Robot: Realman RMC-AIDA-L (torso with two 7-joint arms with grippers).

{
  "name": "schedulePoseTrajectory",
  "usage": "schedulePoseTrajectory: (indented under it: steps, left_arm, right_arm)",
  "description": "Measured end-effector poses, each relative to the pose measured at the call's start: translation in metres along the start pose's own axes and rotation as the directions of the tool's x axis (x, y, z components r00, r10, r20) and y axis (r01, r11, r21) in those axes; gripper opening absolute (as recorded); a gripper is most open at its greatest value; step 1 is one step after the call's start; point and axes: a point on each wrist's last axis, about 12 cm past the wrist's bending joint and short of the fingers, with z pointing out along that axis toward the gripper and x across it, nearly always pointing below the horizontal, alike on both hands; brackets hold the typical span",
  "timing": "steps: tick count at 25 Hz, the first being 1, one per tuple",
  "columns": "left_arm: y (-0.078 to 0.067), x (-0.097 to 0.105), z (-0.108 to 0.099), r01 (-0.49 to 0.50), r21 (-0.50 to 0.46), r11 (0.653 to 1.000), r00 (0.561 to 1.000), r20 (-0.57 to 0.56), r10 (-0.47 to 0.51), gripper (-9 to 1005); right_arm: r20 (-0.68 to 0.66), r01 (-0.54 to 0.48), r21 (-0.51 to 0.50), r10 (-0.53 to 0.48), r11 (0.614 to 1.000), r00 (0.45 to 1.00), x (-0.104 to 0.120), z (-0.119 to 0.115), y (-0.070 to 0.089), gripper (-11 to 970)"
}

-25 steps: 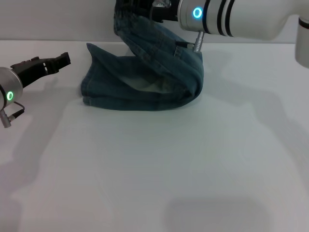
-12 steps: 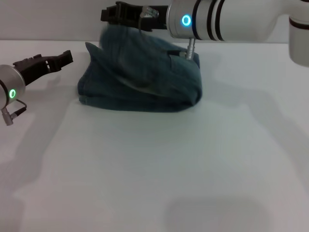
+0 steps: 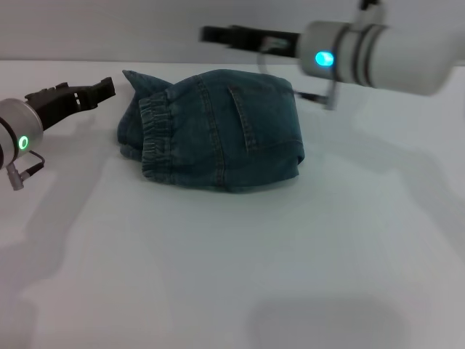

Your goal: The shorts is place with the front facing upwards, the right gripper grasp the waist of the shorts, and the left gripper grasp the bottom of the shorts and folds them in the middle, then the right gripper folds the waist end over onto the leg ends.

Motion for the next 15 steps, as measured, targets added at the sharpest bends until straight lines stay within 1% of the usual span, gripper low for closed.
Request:
schedulePoseTrajectory:
  steps: [2,3,4,5,6,7,8,9,10,11,12,13,14,15]
  left_arm:
    - [0.000,0.001,0.000,-0.010,-0.003,1.000,1.000,0.006,0.010,847]
    - [-0.001,0.001,0.000,-0.016,-0.004,1.000,1.000,0.011,0.016,846]
    - [-0.002,0.002,0.000,-0.023,-0.005,1.000,1.000,0.015,0.023,846]
    - [-0.004,0.003,0.001,-0.029,-0.004,1.000,0.999,0.018,0.029,846]
    - [-0.005,0.004,0.001,-0.034,-0.003,0.999,0.999,0.021,0.035,846]
    - [-0.007,0.004,0.001,-0.042,0.001,0.999,0.999,0.025,0.042,846]
    - [-0.008,0.004,0.001,-0.045,0.002,0.999,0.999,0.029,0.045,846]
    - [-0.008,0.004,0.001,-0.045,0.002,0.999,0.999,0.029,0.045,846]
    - [-0.009,0.003,0.001,-0.048,0.002,0.999,0.998,0.035,0.048,846]
    - [-0.011,0.004,0.001,-0.051,0.002,0.999,0.998,0.040,0.051,846]
    - [-0.012,0.004,0.002,-0.055,0.003,0.998,0.998,0.044,0.054,846]
    - [-0.012,0.004,0.002,-0.055,0.003,0.998,0.998,0.044,0.054,846]
    - [-0.016,0.004,0.003,-0.063,0.011,0.998,0.997,0.049,0.062,846]
    - [-0.020,0.004,0.004,-0.071,0.018,0.997,0.996,0.057,0.070,846]
  right_arm:
    - [0.093,0.055,0.072,-0.062,0.996,0.994,-0.005,-0.016,-0.017,584]
    - [0.146,0.086,0.129,-0.104,0.988,0.984,-0.010,-0.026,-0.025,623]
    - [0.191,0.109,0.199,-0.148,0.974,0.970,-0.014,-0.036,-0.034,629]
    - [0.241,0.140,0.297,-0.216,0.945,0.946,-0.019,-0.049,-0.042,635]
    - [0.279,0.162,0.403,-0.289,0.901,0.916,-0.025,-0.063,-0.048,641]
    - [0.298,0.177,0.514,-0.368,0.840,0.881,-0.032,-0.075,-0.052,647]
    - [0.275,0.199,0.700,-0.515,0.686,0.812,-0.038,-0.090,-0.049,652]
    - [0.275,0.199,0.700,-0.515,0.686,0.812,-0.038,-0.090,-0.049,658]
    - [0.248,0.208,0.780,-0.596,0.590,0.763,-0.041,-0.094,-0.043,664]
    - [0.214,0.208,0.850,-0.678,0.484,0.703,-0.044,-0.099,-0.036,670]
    - [0.124,0.223,0.929,-0.814,0.297,0.568,-0.038,-0.098,-0.019,676]
    - [0.094,0.222,0.946,-0.855,0.236,0.509,-0.034,-0.098,-0.012,674]
    - [0.094,0.222,0.946,-0.855,0.236,0.509,-0.034,-0.098,-0.012,673]
    - [0.079,0.222,0.955,-0.886,0.200,0.458,-0.026,-0.095,-0.006,671]
